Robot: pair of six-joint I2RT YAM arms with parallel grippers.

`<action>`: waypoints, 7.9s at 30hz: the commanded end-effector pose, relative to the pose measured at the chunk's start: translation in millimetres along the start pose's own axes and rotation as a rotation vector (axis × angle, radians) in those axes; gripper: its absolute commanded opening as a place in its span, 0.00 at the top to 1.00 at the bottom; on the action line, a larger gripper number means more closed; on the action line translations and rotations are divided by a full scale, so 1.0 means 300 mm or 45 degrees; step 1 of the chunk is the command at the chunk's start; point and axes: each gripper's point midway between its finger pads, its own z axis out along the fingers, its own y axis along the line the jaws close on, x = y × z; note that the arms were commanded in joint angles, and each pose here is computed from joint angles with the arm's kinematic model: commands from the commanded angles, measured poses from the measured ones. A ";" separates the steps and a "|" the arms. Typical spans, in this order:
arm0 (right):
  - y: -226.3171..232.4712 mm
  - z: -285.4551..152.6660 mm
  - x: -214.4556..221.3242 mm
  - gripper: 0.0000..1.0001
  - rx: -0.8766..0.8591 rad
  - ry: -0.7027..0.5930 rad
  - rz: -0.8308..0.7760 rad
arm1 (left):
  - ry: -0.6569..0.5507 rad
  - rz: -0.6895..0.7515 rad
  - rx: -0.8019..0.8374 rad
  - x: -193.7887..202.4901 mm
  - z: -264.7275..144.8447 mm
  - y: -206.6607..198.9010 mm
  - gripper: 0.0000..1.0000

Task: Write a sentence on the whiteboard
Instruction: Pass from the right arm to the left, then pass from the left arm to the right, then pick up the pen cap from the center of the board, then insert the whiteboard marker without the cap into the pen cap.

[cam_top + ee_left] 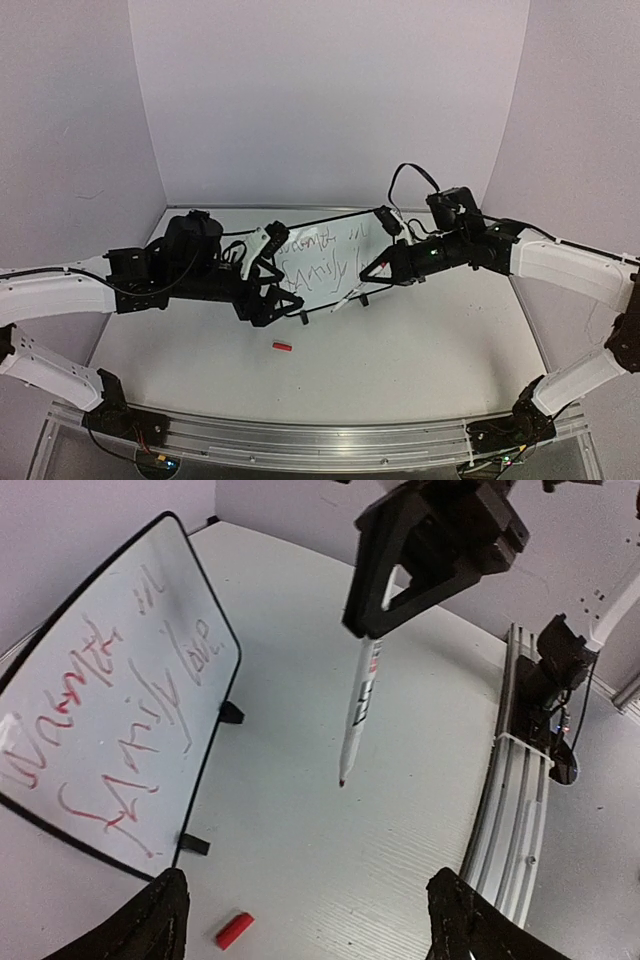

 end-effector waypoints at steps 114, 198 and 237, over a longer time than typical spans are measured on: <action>-0.186 -0.298 0.038 1.00 0.525 -0.665 0.223 | 0.757 0.008 -0.088 0.649 0.313 0.201 0.46; -0.172 -0.081 -0.052 1.00 0.109 -0.737 0.530 | 0.088 -0.084 0.148 0.227 0.268 -0.081 1.00; -0.146 0.031 -0.057 1.00 -0.021 -0.619 0.550 | 0.041 -0.180 0.236 0.185 0.328 -0.115 1.00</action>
